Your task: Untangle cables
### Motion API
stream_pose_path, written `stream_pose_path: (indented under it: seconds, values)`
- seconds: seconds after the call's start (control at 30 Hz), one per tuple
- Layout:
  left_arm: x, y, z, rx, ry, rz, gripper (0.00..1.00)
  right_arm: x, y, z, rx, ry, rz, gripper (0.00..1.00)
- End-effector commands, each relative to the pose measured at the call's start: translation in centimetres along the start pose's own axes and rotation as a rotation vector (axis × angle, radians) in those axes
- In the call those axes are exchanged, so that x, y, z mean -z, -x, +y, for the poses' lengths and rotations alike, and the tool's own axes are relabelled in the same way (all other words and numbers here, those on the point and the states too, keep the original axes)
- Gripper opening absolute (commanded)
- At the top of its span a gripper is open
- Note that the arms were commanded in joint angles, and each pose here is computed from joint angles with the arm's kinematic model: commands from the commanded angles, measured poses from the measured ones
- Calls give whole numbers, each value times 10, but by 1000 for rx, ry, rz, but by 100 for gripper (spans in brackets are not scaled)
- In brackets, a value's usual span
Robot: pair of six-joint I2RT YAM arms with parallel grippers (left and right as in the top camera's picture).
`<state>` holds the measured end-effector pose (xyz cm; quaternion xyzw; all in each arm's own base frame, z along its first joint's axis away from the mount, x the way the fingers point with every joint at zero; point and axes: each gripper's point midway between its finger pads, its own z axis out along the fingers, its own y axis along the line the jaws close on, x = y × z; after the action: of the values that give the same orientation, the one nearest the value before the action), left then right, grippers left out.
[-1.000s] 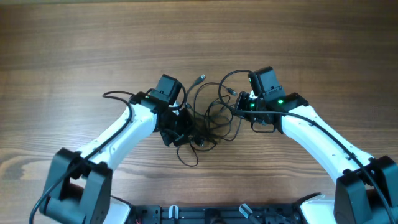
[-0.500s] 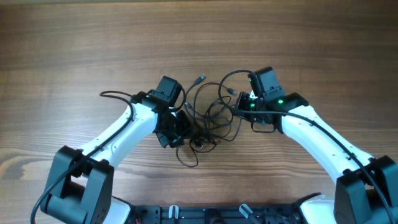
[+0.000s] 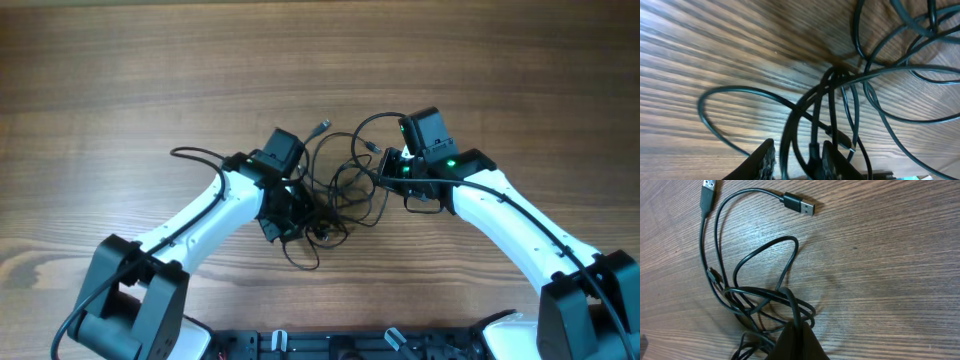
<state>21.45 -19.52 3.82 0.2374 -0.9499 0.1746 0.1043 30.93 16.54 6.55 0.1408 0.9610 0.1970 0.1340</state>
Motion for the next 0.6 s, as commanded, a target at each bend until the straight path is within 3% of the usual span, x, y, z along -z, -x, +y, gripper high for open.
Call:
stream_pose_path:
  seconds: [0.0,0.23,0.4,0.57]
  values:
    - [-12,-6,8,27,31,10,31,-3,-2,-1,11,2,20,4]
    - [-13,-1,12,21,55,-25,24,-3,-2,-1,11,2,21,4]
    - [-13,6,12,13,55,-58,4,-3,-2,-1,11,2,21,4]
    - [-7,17,4,-9,10,-92,4,-3,-3,-1,11,1,21,4]
